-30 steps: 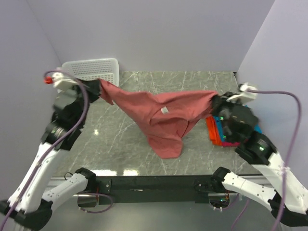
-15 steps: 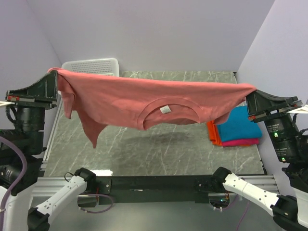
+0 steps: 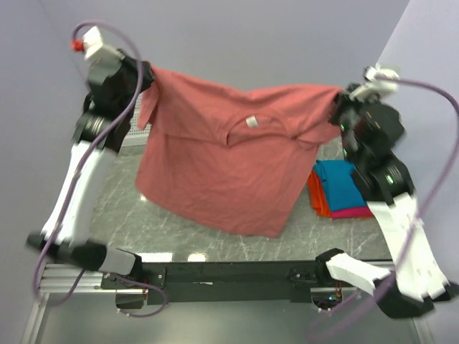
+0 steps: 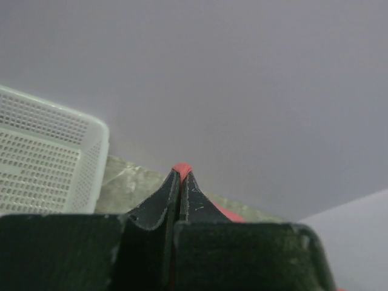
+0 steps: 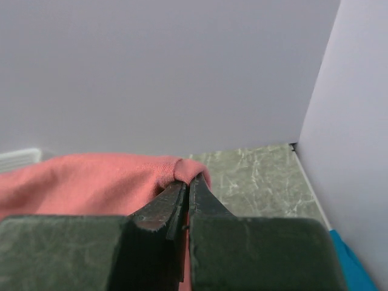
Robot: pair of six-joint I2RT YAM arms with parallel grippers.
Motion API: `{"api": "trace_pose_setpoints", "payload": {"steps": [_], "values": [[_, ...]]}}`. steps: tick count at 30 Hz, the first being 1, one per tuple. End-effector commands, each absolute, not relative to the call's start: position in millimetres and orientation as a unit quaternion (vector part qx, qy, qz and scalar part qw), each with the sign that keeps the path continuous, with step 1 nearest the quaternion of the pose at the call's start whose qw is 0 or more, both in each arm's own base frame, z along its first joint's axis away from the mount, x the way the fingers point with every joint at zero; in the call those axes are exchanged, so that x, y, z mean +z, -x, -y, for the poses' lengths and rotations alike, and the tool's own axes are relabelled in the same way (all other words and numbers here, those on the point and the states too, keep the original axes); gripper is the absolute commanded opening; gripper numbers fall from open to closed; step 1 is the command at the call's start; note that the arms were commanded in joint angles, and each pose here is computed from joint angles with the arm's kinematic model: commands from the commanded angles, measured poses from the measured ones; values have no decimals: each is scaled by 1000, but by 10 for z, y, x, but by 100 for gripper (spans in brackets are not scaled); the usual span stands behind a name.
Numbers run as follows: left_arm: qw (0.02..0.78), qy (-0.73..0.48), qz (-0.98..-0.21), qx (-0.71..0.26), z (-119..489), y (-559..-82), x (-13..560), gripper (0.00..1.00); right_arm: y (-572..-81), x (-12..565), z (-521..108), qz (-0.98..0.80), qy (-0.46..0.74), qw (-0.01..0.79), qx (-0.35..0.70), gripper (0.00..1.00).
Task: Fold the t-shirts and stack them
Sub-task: Flatten the tshirt out
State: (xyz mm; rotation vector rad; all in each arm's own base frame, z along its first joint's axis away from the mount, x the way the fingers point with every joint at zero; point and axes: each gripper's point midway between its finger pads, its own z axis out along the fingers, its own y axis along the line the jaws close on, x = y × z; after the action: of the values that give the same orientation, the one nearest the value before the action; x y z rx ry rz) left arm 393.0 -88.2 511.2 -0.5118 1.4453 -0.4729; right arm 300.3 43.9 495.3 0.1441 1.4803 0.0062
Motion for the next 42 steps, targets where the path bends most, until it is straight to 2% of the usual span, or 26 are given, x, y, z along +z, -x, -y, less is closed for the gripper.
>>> {"api": "trace_pose_setpoints", "payload": {"steps": [1,3,4,7,10,13,14,15,16,17,18,19,20,21,22,23,26,27,28,29,30,31,32,34,37,42], "values": [[696,196,-657,-215,852,-4350,5229,1,-3396,5245,-428,-649,-54,759,9,0],[711,179,-639,-233,867,-4360,5561,1,-3553,5397,-455,-643,-39,765,19,0],[707,180,-645,-227,869,-4487,5520,1,-3585,5463,-361,-639,-44,768,13,0],[724,165,-625,-242,900,-4412,5803,1,-3538,5725,-336,-620,-49,783,32,0],[729,171,-620,-235,819,-4284,5850,1,-3412,5769,-352,-616,-39,786,43,0],[700,177,-656,-221,767,-4171,5543,1,-3239,5611,-353,-628,-36,775,52,0],[678,183,-681,-208,752,-4185,5283,1,-3286,5267,-376,-662,-37,747,53,0],[670,186,-690,-203,720,-4056,5205,1,-3154,5179,-359,-667,-39,742,57,0],[643,202,-712,-197,702,-3995,4965,1,-3202,4748,-381,-703,-39,708,55,0],[601,215,-749,-177,690,-4007,4455,1,-3148,4501,-396,-723,-50,685,67,0],[591,223,-755,-178,665,-3844,4331,1,-3003,4386,-398,-727,-53,680,77,0],[531,249,-794,-163,668,-3784,3709,1,-3004,3912,-420,-760,-58,643,78,0],[503,263,-808,-154,651,-3690,3441,1,-2935,3689,-492,-774,-69,621,105,0],[487,276,-815,-147,616,-3557,3254,1,-2790,3533,-510,-780,-72,611,118,0],[463,299,-823,-137,582,-3472,3006,0,-2748,3015,-552,-812,-77,566,122,0],[406,311,-854,-99,520,-3270,2486,1,-2656,2786,-676,-826,-75,537,156,0],[307,352,-884,-25,354,-2783,1675,0,-2374,1980,-783,-878,-87,436,177,0],[286,351,-891,-40,432,-2716,1525,4,-2304,1782,-800,-892,-91,405,177,2],[253,352,-900,-37,459,-2582,1271,13,-2212,1499,-771,-908,-113,368,166,14],[240,350,-904,-46,510,-2558,1195,33,-2164,1331,-741,-919,-122,343,153,25],[224,353,-907,-41,517,-2519,1110,44,-2131,1232,-737,-924,-125,329,149,40],[220,358,-907,-33,498,-2510,1087,53,-2105,1151,-731,-929,-127,316,145,71],[222,356,-907,-28,479,-2520,1097,63,-2106,1124,-726,-931,-129,309,141,84],[237,359,-903,-11,411,-2590,1222,72,-2152,1214,-756,-928,-119,320,148,88],[264,348,-899,-13,395,-2737,1437,99,-2283,1432,-806,-916,-103,352,165,90],[287,328,-900,-28,465,-2968,1599,99,-2449,1673,-947,-904,-75,376,192,91]]}}
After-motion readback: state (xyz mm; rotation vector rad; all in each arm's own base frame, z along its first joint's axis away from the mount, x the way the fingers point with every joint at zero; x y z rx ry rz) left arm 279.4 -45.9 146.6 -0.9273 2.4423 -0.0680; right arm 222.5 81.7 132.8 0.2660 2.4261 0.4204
